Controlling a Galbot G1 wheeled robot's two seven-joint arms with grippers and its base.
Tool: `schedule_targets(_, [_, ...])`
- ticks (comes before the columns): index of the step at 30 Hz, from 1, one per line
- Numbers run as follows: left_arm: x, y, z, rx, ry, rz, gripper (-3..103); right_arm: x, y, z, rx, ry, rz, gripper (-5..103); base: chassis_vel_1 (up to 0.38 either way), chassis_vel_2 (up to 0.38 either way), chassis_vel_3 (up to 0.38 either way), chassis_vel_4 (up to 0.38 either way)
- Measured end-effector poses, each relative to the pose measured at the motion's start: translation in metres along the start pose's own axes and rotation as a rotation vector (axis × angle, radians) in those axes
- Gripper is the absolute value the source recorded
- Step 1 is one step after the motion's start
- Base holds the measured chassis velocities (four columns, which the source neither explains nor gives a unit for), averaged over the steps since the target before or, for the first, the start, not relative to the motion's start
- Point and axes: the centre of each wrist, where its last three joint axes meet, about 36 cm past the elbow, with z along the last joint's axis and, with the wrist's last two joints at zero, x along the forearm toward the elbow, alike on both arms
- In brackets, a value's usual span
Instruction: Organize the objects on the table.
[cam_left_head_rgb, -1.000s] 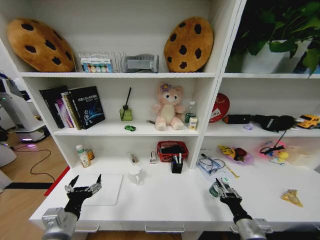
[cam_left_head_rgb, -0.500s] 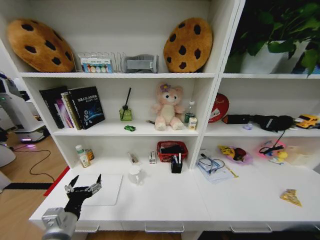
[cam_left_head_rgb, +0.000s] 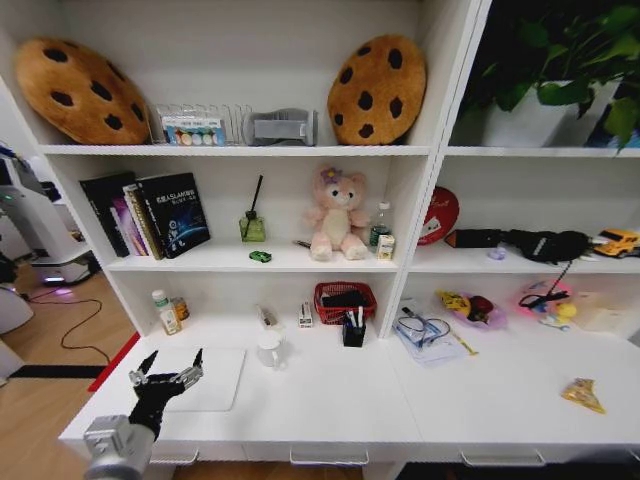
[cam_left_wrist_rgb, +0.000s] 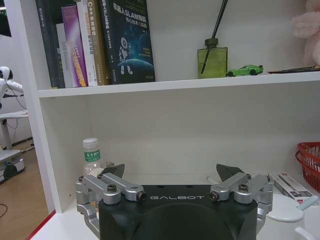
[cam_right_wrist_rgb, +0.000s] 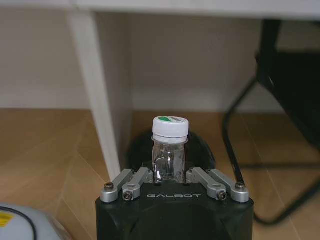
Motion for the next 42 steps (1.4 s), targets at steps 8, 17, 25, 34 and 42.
schedule_targets(8, [0.0, 0.0, 0.0, 0.0, 0.0, 0.0, 100, -0.073, -0.009, -0.014, -0.186, 0.223, 0.114, 24, 0.0, 0.0, 0.0, 0.0])
schedule_targets(17, [0.0, 0.0, 0.0, 0.0, 0.0, 0.0, 100, -0.165, 0.0, -0.041, -0.172, 0.041, 0.134, 24, 0.0, 0.0, 0.0, 0.0])
schedule_targets(25, [0.0, 0.0, 0.0, 0.0, 0.0, 0.0, 100, -0.203, 0.009, -0.051, -0.084, -0.106, 0.139, 31, 0.0, 0.0, 0.0, 0.0])
schedule_targets(34, [0.0, 0.0, 0.0, 0.0, 0.0, 0.0, 100, -0.215, 0.027, -0.058, -0.081, -0.151, 0.126, 59, 0.0, 0.0, 0.0, 0.0])
schedule_targets(42, [0.0, 0.0, 0.0, 0.0, 0.0, 0.0, 100, -0.176, 0.031, -0.047, -0.099, -0.166, 0.105, 91, 0.0, 0.0, 0.0, 0.0])
